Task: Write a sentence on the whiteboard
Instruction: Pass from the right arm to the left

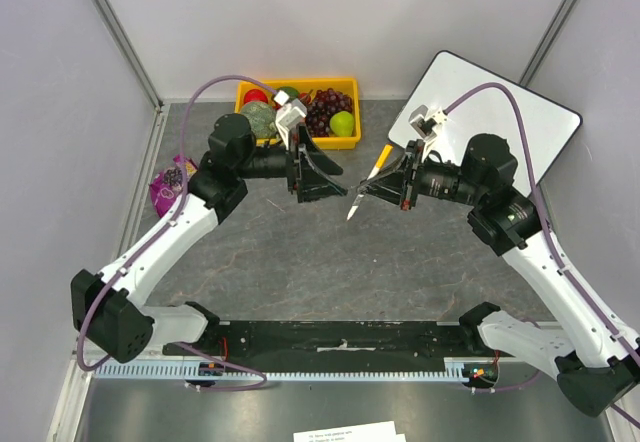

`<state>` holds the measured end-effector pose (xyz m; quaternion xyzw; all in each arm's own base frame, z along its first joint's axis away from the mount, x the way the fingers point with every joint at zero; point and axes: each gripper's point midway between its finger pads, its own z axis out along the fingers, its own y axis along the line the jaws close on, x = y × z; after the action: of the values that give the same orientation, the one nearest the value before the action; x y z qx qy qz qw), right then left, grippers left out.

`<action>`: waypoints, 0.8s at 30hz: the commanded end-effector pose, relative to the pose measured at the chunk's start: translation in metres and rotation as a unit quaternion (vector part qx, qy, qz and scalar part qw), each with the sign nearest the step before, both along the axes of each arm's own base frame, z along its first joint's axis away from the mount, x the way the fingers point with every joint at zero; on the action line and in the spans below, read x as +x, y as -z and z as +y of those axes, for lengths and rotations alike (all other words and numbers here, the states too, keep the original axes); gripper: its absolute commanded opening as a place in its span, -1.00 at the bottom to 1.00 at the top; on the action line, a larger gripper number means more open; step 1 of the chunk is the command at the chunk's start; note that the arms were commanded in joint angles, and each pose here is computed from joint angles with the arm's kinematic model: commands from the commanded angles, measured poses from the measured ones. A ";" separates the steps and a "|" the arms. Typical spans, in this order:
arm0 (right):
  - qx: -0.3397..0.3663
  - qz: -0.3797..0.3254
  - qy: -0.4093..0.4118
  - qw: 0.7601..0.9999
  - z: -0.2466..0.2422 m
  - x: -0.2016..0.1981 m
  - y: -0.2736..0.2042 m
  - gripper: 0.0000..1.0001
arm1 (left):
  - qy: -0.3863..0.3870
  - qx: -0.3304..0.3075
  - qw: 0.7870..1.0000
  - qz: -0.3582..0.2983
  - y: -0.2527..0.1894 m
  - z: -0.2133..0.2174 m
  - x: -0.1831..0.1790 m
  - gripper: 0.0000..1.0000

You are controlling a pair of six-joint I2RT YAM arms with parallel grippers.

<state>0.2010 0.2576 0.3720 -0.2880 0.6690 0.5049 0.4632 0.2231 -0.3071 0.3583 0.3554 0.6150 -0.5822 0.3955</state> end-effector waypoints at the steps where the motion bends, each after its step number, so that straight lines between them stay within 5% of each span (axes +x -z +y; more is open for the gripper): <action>1: 0.018 0.003 -0.003 1.000 0.002 0.001 -0.006 -1.00 | 0.086 -0.005 0.996 0.000 0.004 -0.018 -0.032 0.68; 8: 0.013 0.016 0.014 1.000 0.002 0.009 0.002 -1.00 | 0.133 0.002 0.991 0.014 0.014 -0.039 -0.051 0.12; 9: 0.013 0.018 0.015 1.000 0.003 0.010 0.003 -1.00 | 0.138 0.003 0.990 0.015 0.016 -0.040 -0.053 -0.03; 12: 0.012 0.020 0.022 0.999 0.002 0.012 0.004 -1.00 | 0.135 0.007 0.991 0.017 0.021 -0.040 -0.053 -0.96; 16: 0.006 0.010 0.046 0.999 -0.003 0.017 0.008 -0.02 | 0.055 0.016 0.998 0.012 0.026 -0.033 -0.034 -0.96; 20: -0.015 0.020 0.083 0.996 -0.010 0.028 0.023 0.74 | -0.054 0.040 0.997 0.033 0.036 -0.008 0.001 -0.96; 24: -0.041 0.059 0.112 0.991 -0.013 0.040 0.054 0.96 | -0.143 0.068 0.986 0.056 0.044 0.028 0.025 -0.96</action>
<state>0.2258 0.2523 0.3424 -0.2319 0.7113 0.4715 0.4669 0.2223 -0.3143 0.3136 0.3115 0.6790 -0.5583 0.3608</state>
